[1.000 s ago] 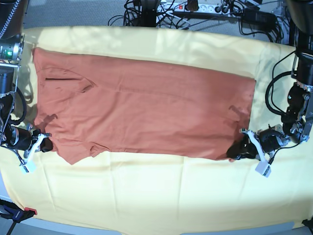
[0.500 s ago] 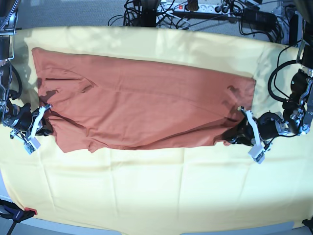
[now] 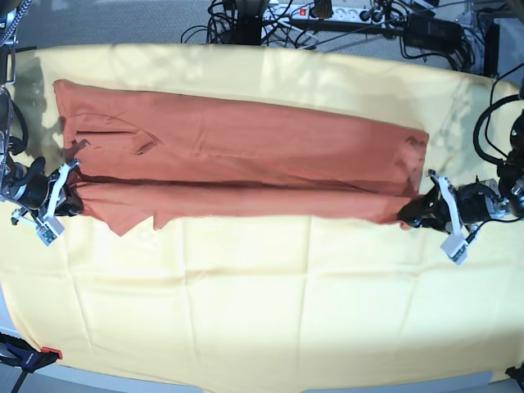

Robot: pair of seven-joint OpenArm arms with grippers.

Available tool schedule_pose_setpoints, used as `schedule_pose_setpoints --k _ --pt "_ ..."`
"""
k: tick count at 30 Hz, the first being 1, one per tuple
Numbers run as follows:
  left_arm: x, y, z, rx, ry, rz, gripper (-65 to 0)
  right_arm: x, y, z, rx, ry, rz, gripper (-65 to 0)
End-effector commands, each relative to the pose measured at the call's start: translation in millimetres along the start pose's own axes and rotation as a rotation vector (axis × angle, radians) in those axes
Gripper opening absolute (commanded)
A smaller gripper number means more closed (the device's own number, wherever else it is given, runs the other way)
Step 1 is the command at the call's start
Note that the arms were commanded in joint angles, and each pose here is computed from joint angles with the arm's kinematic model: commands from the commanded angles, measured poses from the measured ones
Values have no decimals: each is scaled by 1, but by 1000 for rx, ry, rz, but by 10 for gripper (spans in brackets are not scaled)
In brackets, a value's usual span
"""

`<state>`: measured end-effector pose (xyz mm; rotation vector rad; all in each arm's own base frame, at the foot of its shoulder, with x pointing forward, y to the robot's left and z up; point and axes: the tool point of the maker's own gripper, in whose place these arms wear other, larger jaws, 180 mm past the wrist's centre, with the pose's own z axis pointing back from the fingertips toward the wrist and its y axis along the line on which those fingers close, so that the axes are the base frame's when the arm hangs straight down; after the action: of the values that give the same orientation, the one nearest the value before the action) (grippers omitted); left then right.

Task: Fold the T-shirt properly
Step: 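Lift the hem with both grippers and fold it over toward the collar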

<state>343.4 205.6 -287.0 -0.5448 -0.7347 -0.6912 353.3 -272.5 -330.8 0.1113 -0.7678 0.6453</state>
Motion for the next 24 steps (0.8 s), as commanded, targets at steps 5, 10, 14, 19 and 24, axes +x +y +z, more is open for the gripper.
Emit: schedule_pose_setpoints --k 5,10,14,19,24 --pt "-7 -12 11 -74 84 61 -650 4 -14 10 -32 26 17 -650" --pt "-23 -24 15 -135 179 97 -650 -4 -14 11 -32 67 16 -650" --pt "-31 -26 17 -148 228 100 -650 -5 -14 11 -32 71 15 -650" --pt "-31 -28 14 -153 224 101 -578 -2 -14 11 -28 61 12 -532" --pt "-31 -30 11 -163 217 105 -327 20 -21 14 -37 3 10 -286"
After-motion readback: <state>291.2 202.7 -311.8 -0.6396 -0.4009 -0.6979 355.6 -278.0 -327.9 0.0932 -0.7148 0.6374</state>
